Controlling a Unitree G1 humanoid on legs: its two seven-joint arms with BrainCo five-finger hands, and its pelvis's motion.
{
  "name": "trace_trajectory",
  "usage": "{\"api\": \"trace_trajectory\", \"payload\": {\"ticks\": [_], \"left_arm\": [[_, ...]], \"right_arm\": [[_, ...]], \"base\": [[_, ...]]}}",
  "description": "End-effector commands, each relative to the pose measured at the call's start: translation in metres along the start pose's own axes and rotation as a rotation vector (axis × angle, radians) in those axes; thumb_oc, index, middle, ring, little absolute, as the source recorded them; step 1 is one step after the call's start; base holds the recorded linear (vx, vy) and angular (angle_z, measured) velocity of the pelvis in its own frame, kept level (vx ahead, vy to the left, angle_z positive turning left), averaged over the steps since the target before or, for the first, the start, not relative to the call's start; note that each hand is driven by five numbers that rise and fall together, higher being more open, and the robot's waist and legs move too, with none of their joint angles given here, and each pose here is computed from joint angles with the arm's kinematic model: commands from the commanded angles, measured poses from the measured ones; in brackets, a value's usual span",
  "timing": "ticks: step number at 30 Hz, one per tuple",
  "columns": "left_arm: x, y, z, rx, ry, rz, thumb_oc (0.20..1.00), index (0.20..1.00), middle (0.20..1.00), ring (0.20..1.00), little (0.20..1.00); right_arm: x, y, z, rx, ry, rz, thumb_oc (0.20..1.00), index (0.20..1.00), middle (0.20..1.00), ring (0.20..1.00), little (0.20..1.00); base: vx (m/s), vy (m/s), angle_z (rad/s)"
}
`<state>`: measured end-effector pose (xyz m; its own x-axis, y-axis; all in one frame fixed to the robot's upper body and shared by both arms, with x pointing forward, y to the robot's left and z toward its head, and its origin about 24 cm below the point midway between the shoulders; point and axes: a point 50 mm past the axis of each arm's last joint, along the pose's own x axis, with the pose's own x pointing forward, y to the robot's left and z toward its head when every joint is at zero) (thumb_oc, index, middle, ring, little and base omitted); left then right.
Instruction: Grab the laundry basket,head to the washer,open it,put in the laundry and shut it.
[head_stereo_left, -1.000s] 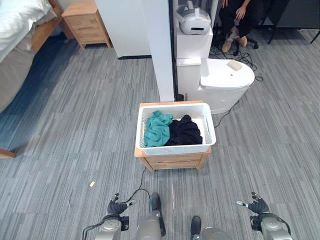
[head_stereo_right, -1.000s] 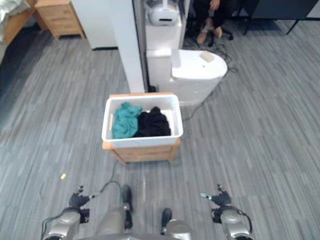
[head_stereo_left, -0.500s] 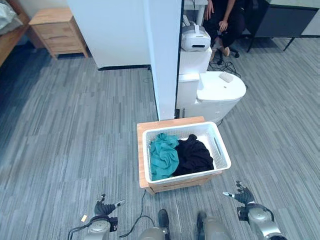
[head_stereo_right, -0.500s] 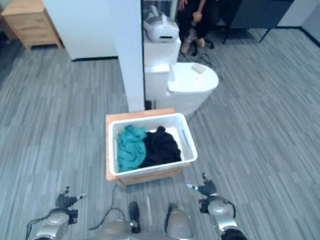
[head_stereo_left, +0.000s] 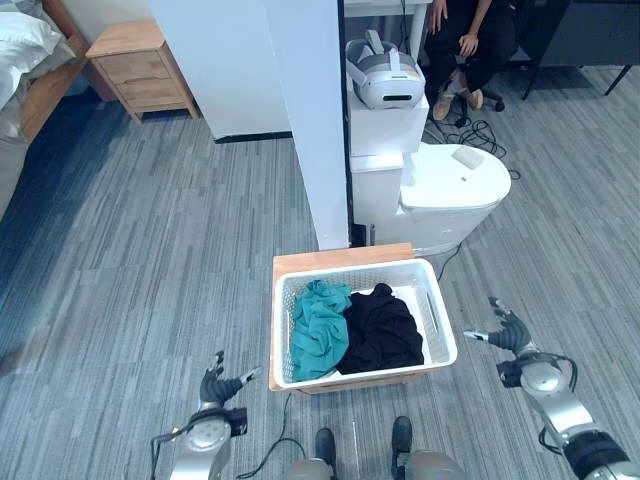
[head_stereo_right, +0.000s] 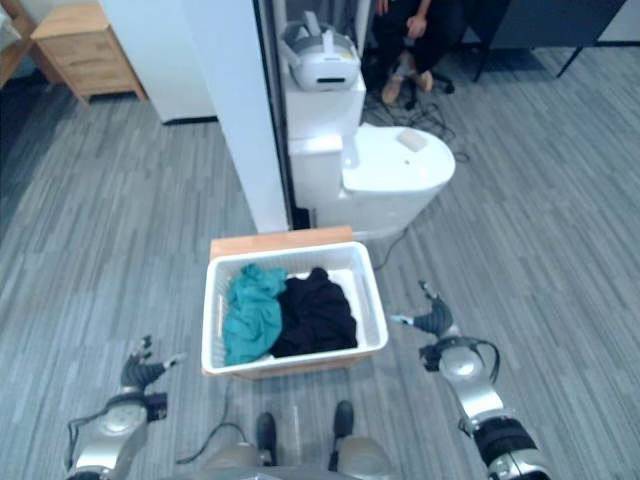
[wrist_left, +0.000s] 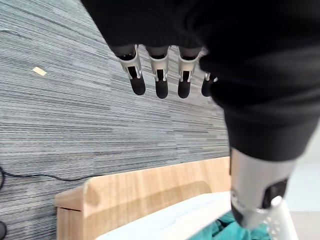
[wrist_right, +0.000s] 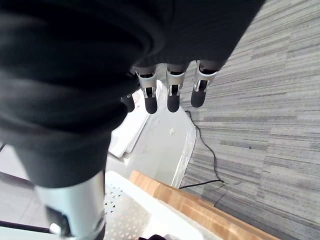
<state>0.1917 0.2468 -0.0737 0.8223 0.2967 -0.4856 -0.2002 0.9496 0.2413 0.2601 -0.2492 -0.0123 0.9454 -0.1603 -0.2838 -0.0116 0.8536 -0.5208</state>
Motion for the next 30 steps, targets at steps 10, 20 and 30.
{"api": "trace_trajectory", "payload": {"ticks": [10, 20, 30], "left_arm": [[0.028, -0.034, 0.028, 0.183, -0.04, 0.033, 1.0, 1.0, 1.0, 1.0, 1.0], [0.037, -0.063, 0.041, 0.236, -0.048, 0.019, 1.0, 1.0, 1.0, 1.0, 1.0], [0.032, -0.078, 0.081, 0.156, -0.231, -0.073, 0.2, 0.2, 0.2, 0.2, 0.2]], "right_arm": [[0.025, 0.045, 0.019, 0.101, 0.055, -0.003, 1.0, 1.0, 1.0, 1.0, 1.0], [0.029, 0.09, 0.037, 0.197, 0.082, 0.096, 1.0, 1.0, 1.0, 1.0, 1.0], [0.025, 0.09, 0.051, 0.25, -0.009, 0.129, 0.2, 0.2, 0.2, 0.2, 0.2]], "base": [[-0.07, -0.007, -0.02], [-0.06, -0.005, -0.03], [0.0, 0.0, 0.0]]}}
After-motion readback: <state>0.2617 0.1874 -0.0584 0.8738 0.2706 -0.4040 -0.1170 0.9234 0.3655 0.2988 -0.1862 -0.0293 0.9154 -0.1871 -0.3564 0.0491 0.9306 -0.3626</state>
